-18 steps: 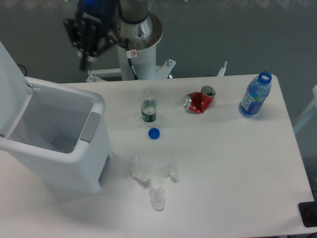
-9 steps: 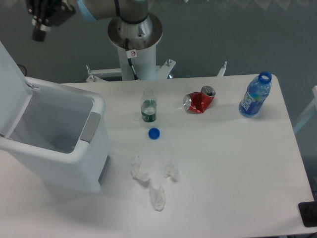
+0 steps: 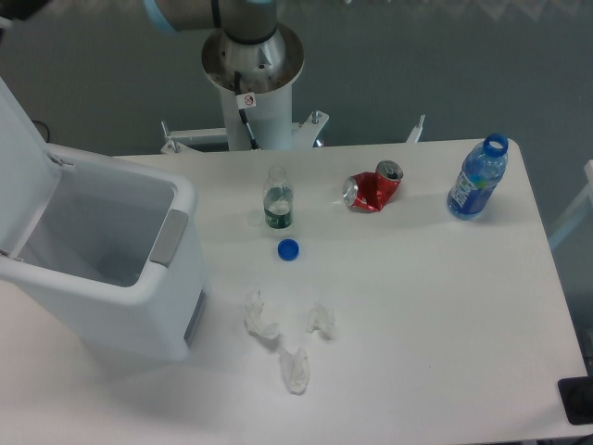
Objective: Close the trash can
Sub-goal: 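Lower the gripper behind the raised white lid of the trash can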
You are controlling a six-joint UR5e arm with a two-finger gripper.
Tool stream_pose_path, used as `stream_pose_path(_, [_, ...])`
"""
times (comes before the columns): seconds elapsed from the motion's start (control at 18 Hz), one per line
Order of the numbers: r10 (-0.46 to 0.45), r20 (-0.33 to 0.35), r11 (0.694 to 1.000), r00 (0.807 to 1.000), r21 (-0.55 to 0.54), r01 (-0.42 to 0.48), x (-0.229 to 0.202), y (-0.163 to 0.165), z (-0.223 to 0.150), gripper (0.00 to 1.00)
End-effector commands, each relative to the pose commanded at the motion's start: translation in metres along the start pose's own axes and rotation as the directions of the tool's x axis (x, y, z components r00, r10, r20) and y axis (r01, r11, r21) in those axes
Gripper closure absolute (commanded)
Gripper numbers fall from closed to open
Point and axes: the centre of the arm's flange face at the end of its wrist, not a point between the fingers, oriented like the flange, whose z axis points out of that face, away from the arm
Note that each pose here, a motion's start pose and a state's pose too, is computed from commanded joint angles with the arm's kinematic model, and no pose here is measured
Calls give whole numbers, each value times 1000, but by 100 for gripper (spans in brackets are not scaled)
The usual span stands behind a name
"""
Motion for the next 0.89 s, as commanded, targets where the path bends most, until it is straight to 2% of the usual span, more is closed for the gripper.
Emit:
stream_pose_path(0.39, [-10, -44, 999, 999, -31, 8, -19, 0, 41, 89])
stream_pose_path(0.56, [-11, 9, 996, 1000, -89, 11, -27, 7, 46, 90])
stream_pose_path(0.89, [-43, 23, 992, 999, -119, 46, -29, 14, 50, 90])
